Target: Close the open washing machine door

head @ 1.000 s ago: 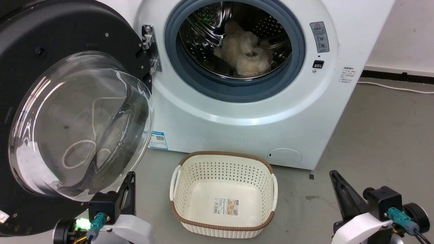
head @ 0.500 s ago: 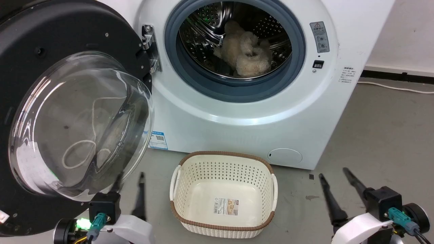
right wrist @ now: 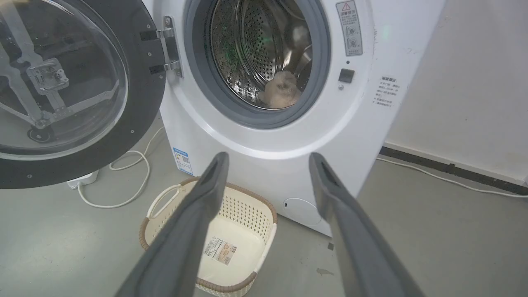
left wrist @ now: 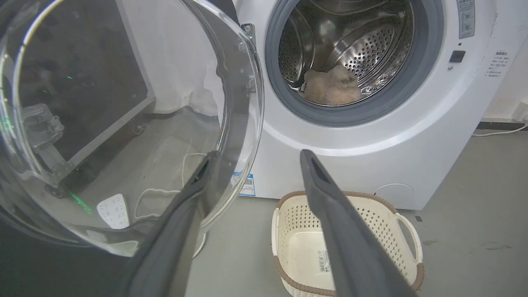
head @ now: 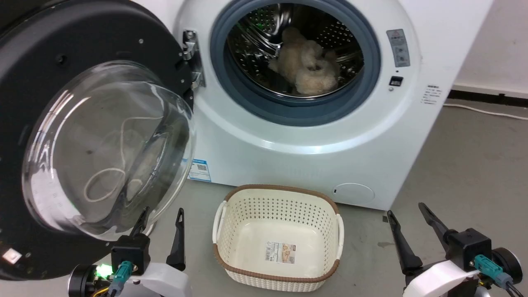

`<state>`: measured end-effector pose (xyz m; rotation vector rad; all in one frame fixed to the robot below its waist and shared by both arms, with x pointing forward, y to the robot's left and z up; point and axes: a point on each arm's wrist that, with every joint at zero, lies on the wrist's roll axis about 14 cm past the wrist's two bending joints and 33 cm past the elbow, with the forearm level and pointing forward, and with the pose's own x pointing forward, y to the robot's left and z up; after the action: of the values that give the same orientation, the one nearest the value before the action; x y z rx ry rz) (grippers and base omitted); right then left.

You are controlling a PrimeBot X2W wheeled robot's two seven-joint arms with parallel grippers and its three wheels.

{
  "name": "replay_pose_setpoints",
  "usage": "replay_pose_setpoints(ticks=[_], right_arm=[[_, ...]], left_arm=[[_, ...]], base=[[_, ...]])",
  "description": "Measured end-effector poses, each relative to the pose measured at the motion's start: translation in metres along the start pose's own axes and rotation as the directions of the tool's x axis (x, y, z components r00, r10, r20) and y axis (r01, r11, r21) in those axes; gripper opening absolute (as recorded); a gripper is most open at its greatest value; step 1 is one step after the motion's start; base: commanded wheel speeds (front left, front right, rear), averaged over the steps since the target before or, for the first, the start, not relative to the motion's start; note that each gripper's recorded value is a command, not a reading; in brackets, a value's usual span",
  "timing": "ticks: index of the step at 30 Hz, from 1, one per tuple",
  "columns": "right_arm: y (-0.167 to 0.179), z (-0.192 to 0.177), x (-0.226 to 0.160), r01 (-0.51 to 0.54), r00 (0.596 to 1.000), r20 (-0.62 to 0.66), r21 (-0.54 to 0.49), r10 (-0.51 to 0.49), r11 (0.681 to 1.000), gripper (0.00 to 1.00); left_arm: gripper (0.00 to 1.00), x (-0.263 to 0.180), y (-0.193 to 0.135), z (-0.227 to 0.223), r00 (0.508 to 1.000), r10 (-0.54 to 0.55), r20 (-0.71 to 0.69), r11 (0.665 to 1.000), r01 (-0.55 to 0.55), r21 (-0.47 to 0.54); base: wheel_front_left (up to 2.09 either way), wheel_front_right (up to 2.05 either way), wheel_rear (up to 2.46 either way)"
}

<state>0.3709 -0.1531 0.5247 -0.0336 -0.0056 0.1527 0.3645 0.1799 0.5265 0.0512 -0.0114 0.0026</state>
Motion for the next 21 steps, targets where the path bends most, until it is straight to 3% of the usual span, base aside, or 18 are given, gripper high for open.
replay_pose_setpoints(ticks=[12,21], right_arm=[[0.036,0.007,0.014,-0.110,0.993,0.037,0.010,0.110,0.994,1.00],[0.078,0.003,0.026,-0.243,0.969,0.039,0.028,0.242,0.970,1.00]], left_arm=[[1.00,-0.019,0.028,0.009,0.996,0.079,0.042,0.997,-0.080,0.023],[1.00,-0.036,0.052,0.013,0.982,0.174,0.070,0.984,-0.177,0.032]], base=[[0.00,0.00,0.00],[-0.03,-0.03,-0.03]])
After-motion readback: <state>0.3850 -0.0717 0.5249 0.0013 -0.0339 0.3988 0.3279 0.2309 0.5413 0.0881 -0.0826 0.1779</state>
